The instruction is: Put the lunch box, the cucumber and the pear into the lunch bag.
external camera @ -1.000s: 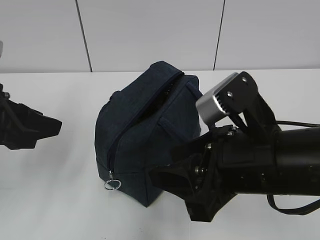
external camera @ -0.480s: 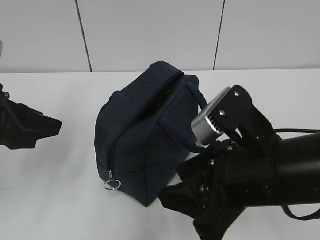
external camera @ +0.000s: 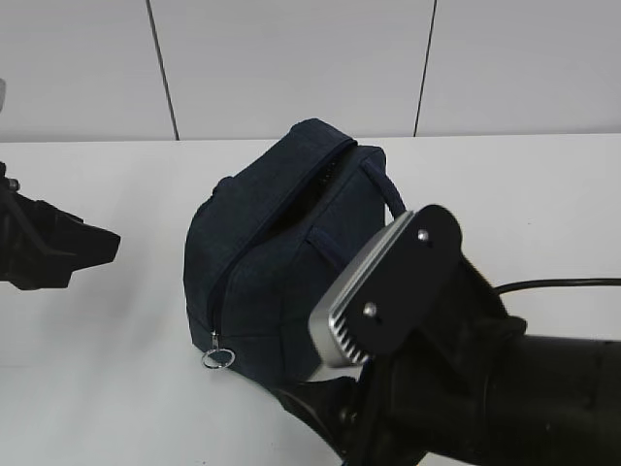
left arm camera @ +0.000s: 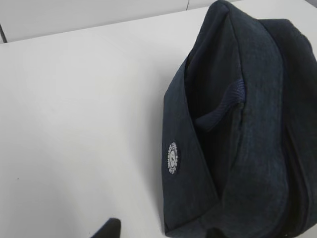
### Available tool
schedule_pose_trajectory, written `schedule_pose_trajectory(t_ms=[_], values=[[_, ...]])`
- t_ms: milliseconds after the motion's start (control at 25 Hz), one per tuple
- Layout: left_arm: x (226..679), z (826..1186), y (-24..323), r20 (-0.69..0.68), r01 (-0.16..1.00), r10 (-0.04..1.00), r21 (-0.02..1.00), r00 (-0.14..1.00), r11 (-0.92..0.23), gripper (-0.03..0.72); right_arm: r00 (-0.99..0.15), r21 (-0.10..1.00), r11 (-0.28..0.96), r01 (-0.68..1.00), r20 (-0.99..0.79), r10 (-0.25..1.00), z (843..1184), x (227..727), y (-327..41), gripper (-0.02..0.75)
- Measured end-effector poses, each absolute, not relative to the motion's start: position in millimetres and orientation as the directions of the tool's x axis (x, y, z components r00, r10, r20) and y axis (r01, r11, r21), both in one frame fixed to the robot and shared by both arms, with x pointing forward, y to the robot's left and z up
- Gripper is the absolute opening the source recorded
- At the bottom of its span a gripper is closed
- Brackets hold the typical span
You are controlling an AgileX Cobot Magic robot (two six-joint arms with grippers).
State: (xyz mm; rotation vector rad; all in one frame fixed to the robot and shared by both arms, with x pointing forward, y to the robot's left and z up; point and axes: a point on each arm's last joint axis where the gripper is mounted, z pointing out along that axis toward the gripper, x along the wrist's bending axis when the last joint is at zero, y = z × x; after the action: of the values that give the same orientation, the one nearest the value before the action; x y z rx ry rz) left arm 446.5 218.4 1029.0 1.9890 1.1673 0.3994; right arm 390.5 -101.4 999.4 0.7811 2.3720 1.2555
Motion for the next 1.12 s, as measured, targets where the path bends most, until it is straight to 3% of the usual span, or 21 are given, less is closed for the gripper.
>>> schedule_pose_trajectory(t_ms=[200,480,720,1120], values=[[446,1029,218,-0.112,0.596,0.841,0.755,0.529,-0.274,0.318,-0.769,0.869,0.438,0.230,-0.114,0.629,975,392,-86,0.413],[447,1029,218,-0.112,0.596,0.842,0.755,0.528,-0.274,0.277,-0.769,0.913,0.333,0.234,-0.036,0.638,934,404,-62,0.413],[447,1029,218,-0.112,0.596,0.842,0.755,0.528,-0.274,0.241,-0.762,0.905,0.345,0.250,-0.036,0.647,903,409,-55,0.412],[447,1029,218,-0.112,0.596,0.842,0.755,0.528,-0.274,0.241,-0.704,0.909,0.281,0.308,0.019,0.710,890,427,-36,0.413]])
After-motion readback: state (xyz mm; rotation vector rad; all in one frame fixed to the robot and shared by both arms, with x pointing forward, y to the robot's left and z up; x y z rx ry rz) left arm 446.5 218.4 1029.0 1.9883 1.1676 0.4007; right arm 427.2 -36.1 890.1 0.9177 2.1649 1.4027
